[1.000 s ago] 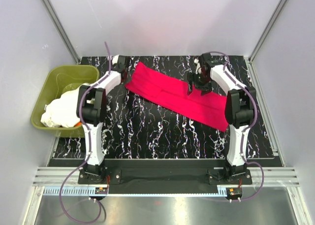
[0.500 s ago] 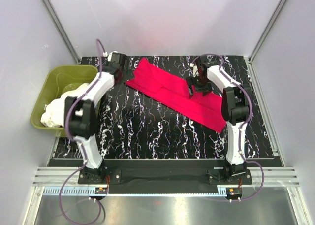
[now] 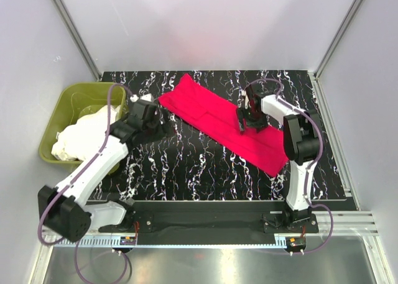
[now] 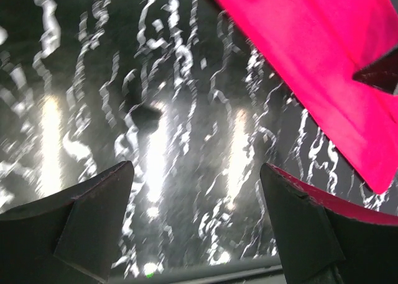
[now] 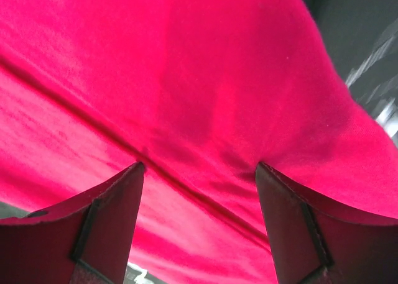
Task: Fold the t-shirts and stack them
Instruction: Fold the tshirt
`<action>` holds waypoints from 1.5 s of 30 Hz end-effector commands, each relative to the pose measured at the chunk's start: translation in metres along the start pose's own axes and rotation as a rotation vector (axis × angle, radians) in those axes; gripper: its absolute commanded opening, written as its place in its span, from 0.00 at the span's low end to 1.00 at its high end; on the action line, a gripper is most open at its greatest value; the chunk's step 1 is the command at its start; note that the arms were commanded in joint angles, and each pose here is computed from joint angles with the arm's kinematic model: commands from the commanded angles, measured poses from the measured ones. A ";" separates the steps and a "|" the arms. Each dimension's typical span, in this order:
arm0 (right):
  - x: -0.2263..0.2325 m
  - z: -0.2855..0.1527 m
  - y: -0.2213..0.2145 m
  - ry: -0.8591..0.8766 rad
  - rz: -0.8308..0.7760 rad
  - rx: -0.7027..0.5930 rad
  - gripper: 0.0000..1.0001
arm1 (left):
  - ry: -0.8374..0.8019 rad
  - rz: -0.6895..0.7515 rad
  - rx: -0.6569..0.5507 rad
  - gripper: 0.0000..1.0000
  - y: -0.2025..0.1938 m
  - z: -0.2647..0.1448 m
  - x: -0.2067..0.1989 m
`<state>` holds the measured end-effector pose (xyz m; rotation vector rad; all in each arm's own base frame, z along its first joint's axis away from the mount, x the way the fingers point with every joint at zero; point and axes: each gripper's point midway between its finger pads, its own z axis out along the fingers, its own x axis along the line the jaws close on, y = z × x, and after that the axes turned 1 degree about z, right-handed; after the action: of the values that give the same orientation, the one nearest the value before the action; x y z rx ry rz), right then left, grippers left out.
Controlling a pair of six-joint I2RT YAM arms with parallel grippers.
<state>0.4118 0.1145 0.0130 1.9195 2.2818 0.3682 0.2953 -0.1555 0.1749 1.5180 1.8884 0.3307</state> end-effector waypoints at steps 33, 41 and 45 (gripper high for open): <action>0.128 -0.154 -0.084 0.102 0.401 -0.124 0.85 | 0.180 0.231 -0.002 0.72 0.063 0.163 -0.057; 0.106 -0.155 -0.085 0.124 0.461 -0.117 0.86 | 0.266 0.182 0.055 0.72 0.050 0.230 -0.065; 0.094 -0.147 -0.077 0.121 0.500 -0.093 0.85 | 0.303 0.249 0.133 0.70 0.041 0.261 -0.061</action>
<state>0.2741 0.1872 0.1389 2.4428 1.7870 0.6378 0.4936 -0.2682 0.0370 1.8253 1.9499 0.5380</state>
